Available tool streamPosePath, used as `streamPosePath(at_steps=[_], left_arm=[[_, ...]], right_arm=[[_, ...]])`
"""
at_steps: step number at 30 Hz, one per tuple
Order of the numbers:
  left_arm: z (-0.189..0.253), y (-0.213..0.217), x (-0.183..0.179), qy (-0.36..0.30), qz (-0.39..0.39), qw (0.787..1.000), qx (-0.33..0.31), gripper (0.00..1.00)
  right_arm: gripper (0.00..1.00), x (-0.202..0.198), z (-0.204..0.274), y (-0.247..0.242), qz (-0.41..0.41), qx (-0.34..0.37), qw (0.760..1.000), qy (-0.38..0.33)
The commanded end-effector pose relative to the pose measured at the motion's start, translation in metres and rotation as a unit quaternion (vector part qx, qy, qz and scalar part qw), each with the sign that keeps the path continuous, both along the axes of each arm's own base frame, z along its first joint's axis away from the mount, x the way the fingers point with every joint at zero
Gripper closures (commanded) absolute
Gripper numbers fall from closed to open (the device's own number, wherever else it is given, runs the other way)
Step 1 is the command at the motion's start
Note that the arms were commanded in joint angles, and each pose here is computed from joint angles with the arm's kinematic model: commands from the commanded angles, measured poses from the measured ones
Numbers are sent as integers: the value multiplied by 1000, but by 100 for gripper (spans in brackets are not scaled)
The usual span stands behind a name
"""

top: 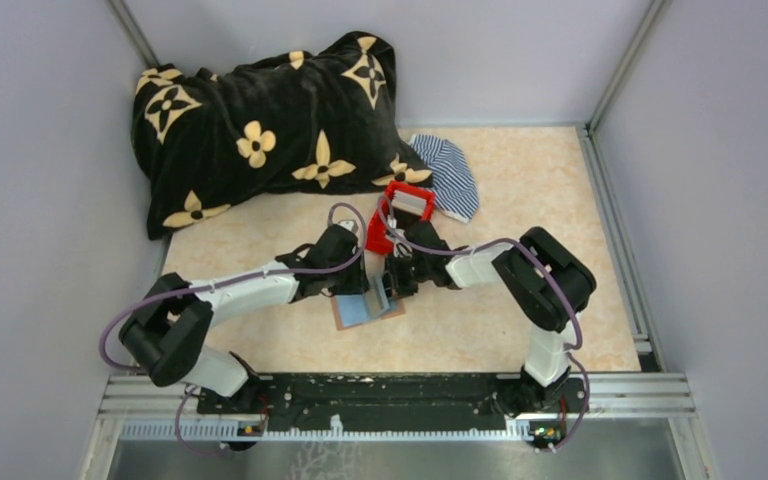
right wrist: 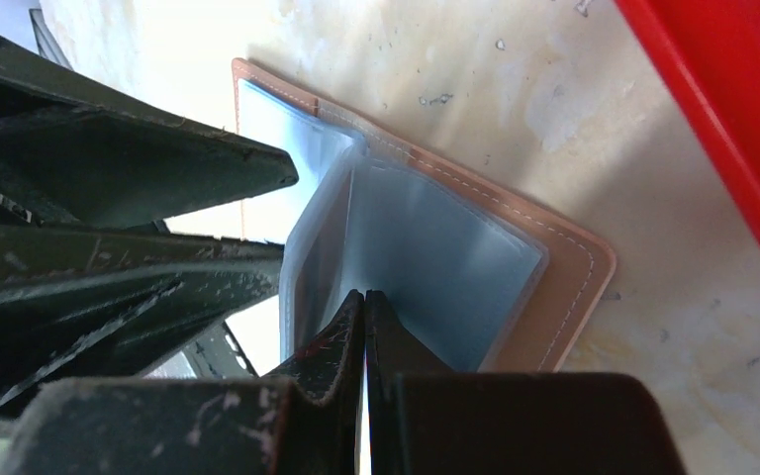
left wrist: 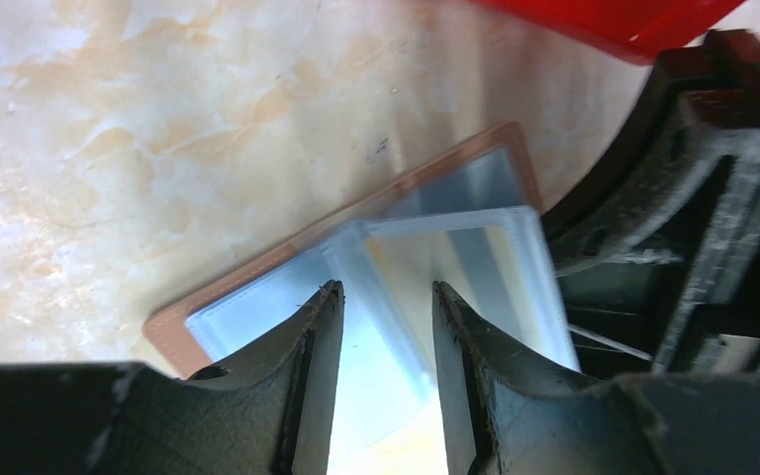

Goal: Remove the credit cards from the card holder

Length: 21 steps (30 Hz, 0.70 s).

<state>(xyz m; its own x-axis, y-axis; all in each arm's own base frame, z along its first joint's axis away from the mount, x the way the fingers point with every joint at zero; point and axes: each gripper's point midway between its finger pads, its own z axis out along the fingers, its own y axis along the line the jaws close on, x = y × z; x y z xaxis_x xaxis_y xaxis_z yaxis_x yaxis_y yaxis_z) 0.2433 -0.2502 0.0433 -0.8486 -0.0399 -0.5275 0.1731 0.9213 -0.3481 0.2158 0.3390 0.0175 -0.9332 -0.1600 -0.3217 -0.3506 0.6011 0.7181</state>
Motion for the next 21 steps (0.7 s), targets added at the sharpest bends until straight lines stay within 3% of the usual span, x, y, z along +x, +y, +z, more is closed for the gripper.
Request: streamPosePath(at_steps=[1,10,21], left_arm=[[0,11,2,-3,5,999,41,56],[-16,9,-6,18,-4,999,35,56],[-21,0,-12,29,-23,999,14,56]], right_arm=[[100,-18,-27,-34,-11,-85,996,11],[100,-20,-8,-45,-17,-95,995,-9],[100,4,38,-88,-103,-127,983,-81]])
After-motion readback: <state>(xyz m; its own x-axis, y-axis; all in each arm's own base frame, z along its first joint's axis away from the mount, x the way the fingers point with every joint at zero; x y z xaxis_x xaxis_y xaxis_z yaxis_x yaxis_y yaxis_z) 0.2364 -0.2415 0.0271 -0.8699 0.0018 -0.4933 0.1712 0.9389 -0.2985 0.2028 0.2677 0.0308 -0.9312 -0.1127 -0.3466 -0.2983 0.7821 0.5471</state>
